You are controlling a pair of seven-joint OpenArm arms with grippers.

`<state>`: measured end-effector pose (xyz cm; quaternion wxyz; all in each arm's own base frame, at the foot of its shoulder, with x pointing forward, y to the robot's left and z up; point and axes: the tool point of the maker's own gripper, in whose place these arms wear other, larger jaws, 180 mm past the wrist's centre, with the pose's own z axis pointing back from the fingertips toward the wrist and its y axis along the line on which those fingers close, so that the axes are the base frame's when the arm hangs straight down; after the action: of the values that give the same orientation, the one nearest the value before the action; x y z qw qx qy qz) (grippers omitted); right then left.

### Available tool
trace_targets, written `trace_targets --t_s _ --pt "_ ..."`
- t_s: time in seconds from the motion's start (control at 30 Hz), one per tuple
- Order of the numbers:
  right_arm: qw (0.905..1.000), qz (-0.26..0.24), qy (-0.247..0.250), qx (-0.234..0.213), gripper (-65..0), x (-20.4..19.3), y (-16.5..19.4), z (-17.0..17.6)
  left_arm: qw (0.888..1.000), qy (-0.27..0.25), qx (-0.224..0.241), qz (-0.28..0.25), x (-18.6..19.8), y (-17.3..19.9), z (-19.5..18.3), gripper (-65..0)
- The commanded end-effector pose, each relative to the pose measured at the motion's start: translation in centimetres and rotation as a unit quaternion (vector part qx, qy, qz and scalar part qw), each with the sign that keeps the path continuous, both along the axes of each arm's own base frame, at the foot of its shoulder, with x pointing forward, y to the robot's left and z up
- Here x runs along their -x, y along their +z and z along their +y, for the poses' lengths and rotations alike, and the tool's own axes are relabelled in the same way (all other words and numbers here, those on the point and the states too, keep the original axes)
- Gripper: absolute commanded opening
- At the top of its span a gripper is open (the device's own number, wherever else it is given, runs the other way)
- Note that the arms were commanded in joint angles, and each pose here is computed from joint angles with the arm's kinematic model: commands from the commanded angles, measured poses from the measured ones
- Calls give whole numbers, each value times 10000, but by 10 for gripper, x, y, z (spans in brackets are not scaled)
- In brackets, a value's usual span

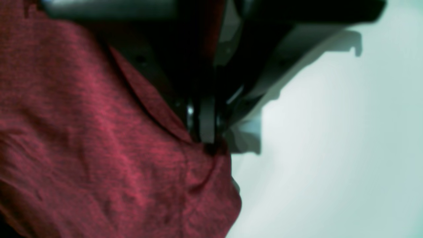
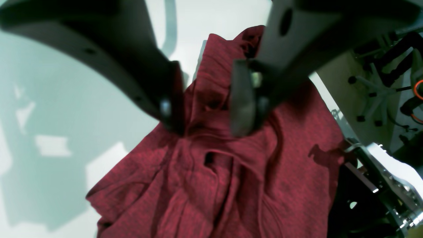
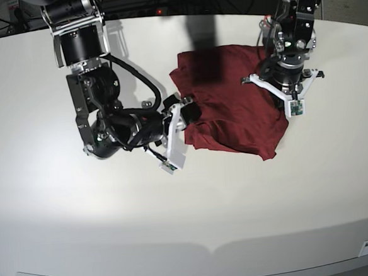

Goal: Fold the T-shirt properly
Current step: 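Tuck and straighten the red square's edge with the right gripper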

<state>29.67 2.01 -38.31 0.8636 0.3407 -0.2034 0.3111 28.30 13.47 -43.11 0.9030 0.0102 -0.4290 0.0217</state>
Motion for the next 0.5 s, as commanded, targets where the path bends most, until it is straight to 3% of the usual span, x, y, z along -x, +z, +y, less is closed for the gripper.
trace_targets --t_s 0.0,0.2,0.47 --pt "9995 -245 -6 -191 -500 -11 16 5 9998 -21 -42 -187 -7 9 1 -650" --pt "9993 -295 -44 -243 -647 -13 18 6 9998 -21 -43 -187 -7 9 1 -650" --pt "9957 -715 -282 -508 -650 -34 35 10 9998 -21 -43 -185 -7 9 1 -650"
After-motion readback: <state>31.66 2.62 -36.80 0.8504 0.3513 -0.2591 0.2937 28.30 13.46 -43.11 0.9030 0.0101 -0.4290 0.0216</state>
